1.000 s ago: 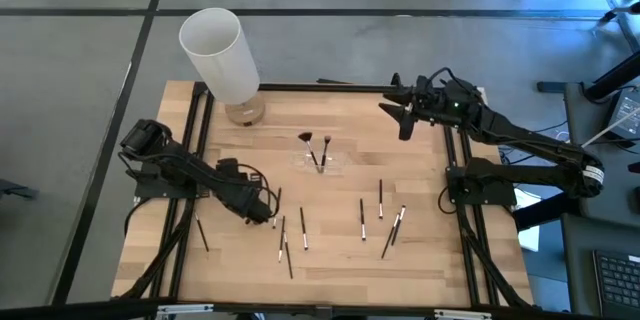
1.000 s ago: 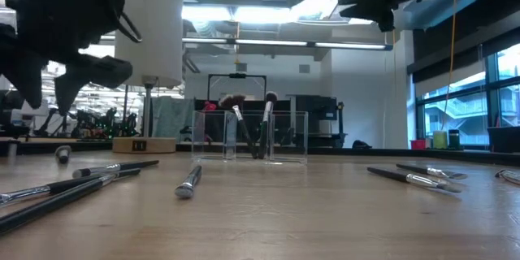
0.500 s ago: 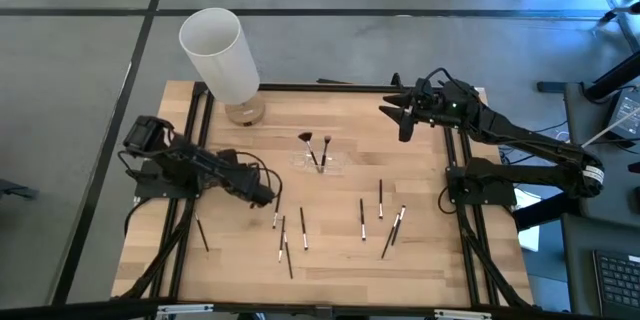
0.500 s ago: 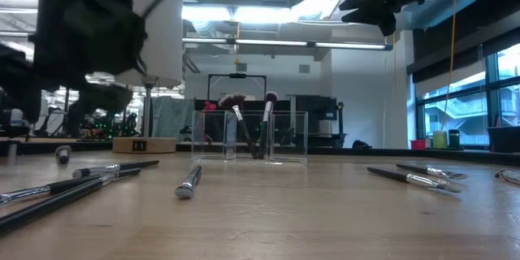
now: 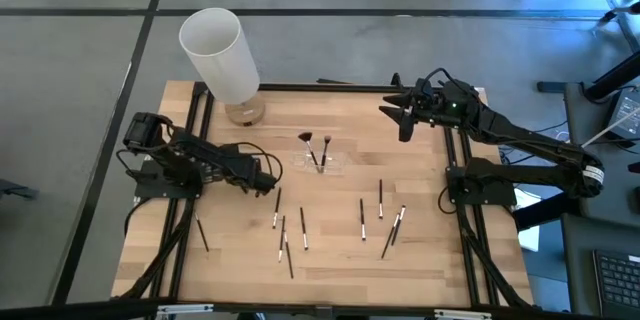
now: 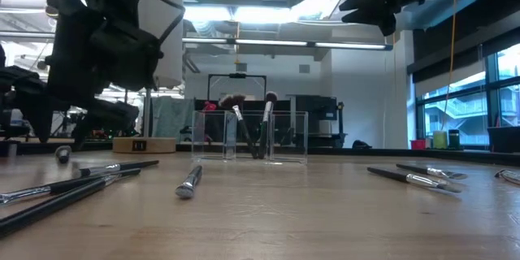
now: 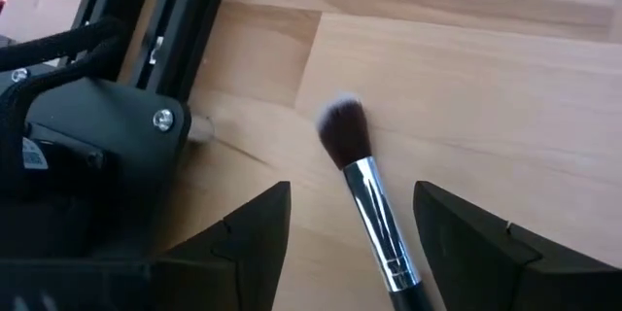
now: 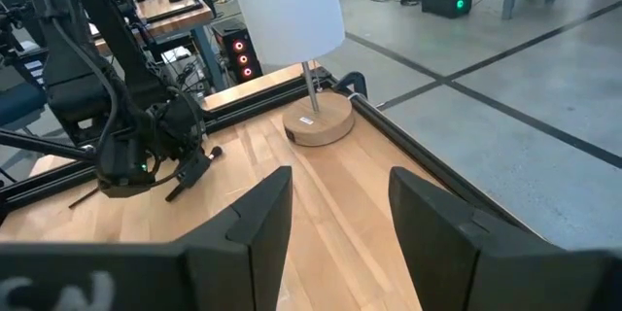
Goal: Put items in baskets/containers
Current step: Put the black powder brush into the transparent organizer
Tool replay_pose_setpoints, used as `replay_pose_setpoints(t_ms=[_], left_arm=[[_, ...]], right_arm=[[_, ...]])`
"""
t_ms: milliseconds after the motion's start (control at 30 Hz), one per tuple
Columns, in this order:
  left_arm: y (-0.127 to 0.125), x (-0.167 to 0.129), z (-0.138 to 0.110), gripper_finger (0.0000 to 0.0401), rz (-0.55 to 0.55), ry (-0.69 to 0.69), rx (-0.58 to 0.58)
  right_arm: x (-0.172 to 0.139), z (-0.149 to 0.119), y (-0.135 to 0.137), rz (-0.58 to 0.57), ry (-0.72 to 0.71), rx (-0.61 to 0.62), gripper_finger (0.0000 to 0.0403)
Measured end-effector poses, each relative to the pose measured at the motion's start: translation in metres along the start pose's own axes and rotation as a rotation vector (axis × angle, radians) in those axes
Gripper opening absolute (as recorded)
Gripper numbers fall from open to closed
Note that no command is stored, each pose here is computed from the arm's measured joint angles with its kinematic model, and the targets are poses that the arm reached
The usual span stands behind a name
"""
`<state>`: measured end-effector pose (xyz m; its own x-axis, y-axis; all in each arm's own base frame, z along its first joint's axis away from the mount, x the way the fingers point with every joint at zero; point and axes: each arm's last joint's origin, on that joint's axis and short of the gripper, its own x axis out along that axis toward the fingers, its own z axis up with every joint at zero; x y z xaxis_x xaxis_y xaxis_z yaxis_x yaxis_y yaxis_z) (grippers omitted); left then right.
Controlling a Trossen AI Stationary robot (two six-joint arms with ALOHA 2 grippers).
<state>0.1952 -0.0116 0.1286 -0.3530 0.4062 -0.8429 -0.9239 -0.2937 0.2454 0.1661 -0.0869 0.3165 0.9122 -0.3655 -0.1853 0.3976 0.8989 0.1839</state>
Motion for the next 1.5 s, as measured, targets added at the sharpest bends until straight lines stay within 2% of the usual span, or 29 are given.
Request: replay_pose_setpoints(t_ms=[333, 600, 733, 867, 967, 1267, 1500], left_arm=[[0.004, 0.017, -0.007, 0.0201, -0.067, 0.019, 0.004], [0.007, 0.0, -0.002, 0.0117, -0.216, 0.117, -0.002], [0.007, -0.003, 0.0, 0.0079, -0.257, 0.108, 0.036], [0.001, -0.007, -0.004, 0.0057, -0.345, 0.103, 0.08], [-0.002, -0.01, -0.008, 0.0051, -0.402, 0.095, 0.086], [0.0, -0.013, -0.013, 0.0048, -0.426, 0.085, 0.111], [-0.001, -0.009, -0.016, 0.0068, -0.406, 0.075, 0.224]], right_arm=[[0.0, 0.0, 0.0, 0.0, 0.001, 0.005, 0.0171], [0.0, 0.0, 0.0, 0.0, 0.004, 0.01, 0.0171], [0.0, -0.002, 0.0, -0.003, 0.016, 0.012, 0.0171], [0.0, -0.002, 0.0, -0.003, 0.02, 0.012, 0.0171], [0.0, -0.002, 0.0, -0.003, 0.023, 0.013, 0.0171], [0.0, -0.002, 0.0, -0.003, 0.023, 0.016, 0.0171], [0.0, -0.002, 0.0, -0.003, 0.022, 0.016, 0.0171]])
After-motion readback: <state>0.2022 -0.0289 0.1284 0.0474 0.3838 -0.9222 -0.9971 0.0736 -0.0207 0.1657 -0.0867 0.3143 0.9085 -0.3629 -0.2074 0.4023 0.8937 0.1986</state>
